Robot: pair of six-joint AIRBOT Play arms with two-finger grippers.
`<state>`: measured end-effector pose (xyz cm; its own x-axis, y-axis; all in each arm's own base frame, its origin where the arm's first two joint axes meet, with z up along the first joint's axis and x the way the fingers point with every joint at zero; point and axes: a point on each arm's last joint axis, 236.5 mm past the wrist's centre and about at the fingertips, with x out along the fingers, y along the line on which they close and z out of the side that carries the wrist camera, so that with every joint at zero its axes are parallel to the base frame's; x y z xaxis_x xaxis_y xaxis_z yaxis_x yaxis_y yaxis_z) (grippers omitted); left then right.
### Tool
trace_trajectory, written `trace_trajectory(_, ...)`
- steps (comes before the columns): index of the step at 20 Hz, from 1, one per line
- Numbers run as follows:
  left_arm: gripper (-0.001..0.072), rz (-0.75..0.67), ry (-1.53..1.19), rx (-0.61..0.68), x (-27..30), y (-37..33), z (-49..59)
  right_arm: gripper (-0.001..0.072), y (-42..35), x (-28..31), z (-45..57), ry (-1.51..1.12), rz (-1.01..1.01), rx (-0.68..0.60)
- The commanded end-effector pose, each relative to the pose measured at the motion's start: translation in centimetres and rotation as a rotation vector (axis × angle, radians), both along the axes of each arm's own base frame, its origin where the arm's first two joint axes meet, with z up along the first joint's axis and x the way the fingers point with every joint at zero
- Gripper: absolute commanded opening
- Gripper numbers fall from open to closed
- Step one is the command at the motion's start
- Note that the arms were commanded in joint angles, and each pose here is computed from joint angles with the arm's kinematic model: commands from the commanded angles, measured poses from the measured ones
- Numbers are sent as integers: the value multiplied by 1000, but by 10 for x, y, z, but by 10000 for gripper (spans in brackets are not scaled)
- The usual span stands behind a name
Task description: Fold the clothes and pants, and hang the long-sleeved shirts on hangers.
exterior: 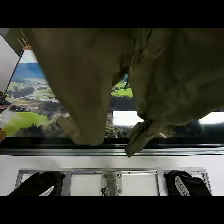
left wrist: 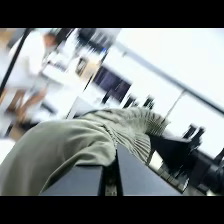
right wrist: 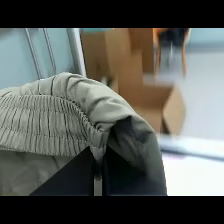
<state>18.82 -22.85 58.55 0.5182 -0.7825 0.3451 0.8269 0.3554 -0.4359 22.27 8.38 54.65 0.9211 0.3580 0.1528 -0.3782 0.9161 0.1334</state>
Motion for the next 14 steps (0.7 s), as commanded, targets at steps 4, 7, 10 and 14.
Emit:
trace_trajectory(4,19,-92,-257,-238,-76,28,99,10,10,-97,95,-362,19,68)
trace_trajectory(7,18,-9,-258,-235,-55,31,80,10,13,-85,83,-301,31,58)
trace_trajectory(10,18,108,-147,-128,-1,25,24,10,16,-46,56,-153,66,70)
trace_trajectory(14,19,243,192,37,110,23,-95,10,19,48,-15,144,149,103)
